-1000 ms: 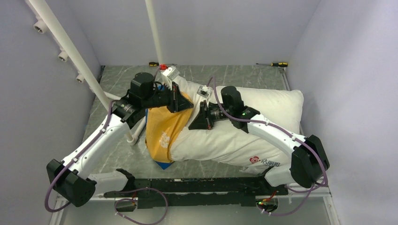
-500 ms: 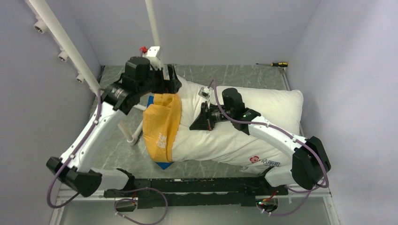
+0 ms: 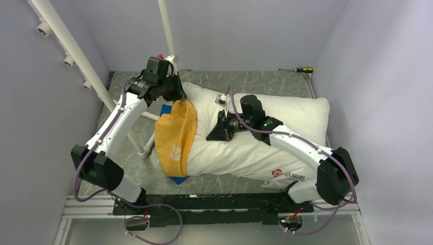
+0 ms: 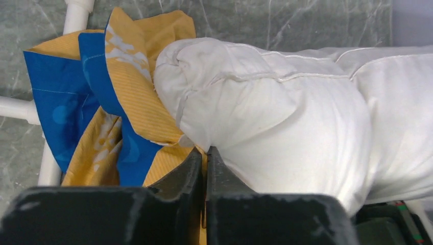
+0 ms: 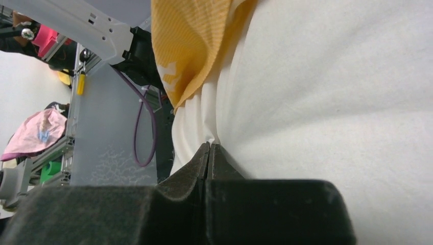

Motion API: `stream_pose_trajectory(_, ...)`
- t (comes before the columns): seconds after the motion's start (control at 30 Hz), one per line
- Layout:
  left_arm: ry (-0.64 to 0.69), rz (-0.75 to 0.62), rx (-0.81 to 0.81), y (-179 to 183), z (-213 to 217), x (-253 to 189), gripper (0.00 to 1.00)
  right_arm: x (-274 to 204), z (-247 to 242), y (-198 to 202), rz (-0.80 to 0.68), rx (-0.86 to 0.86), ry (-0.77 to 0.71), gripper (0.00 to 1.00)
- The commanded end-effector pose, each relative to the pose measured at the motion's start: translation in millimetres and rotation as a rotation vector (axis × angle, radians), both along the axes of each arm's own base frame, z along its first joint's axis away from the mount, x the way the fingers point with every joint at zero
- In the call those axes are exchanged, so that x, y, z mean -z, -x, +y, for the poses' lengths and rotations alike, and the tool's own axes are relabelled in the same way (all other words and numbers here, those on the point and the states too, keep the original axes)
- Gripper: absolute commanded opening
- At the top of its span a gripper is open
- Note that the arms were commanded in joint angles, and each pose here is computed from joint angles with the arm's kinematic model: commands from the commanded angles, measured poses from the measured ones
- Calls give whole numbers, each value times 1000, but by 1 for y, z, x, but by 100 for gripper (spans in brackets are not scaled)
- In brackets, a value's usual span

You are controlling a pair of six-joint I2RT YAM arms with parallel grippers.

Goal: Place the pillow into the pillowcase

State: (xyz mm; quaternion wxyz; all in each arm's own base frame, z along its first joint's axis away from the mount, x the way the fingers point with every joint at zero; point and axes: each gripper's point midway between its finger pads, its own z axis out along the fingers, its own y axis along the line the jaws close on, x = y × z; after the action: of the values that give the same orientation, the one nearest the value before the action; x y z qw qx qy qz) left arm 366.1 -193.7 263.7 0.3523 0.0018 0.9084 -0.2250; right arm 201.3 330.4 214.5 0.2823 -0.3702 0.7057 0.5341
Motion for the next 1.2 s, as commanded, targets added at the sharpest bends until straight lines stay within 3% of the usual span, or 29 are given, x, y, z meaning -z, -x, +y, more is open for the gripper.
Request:
stream_pose_trajectory(0.0,25,-88,-5,15,7,-39,6,25,-7,11,111,-5,95,0)
stream_pose_trajectory(0.1,-3,-119,-23,19,16,-51,16,25,-6,10,112,-1,96,0)
stream_pose_trajectory(0.27,13,-98,-3,28,16,-52,69,19,-4,6,103,9,89,0)
stream_pose_trajectory(0.37,59,-75,28,31,6,-50,75,16,-2,4,103,7,81,0)
stream_pose_trajectory(0.5,114,-39,69,30,-8,-43,72,16,-1,4,111,4,82,0)
stream_pose_trajectory(0.57,103,-8,68,29,-9,-33,64,15,-2,2,103,21,86,0)
stream_pose_trajectory(0.6,90,3,63,28,-7,-29,52,14,-3,1,94,31,86,0)
stream_pose_trajectory(0.7,60,-3,41,24,-2,-26,3,3,-5,-5,58,76,85,5)
stream_pose_trajectory(0.8,38,-56,-3,20,8,-34,0,-17,-8,-16,-13,128,77,43)
stream_pose_trajectory(0.9,42,-96,-9,19,10,-43,0,-53,-8,-32,-101,177,22,68)
stream_pose_trajectory(1.07,59,-98,4,21,7,-42,0,-107,-11,-73,-227,302,-55,86)
stream_pose_trajectory(1.17,49,-92,-2,20,9,-37,0,-121,-18,-118,-223,405,-62,89)
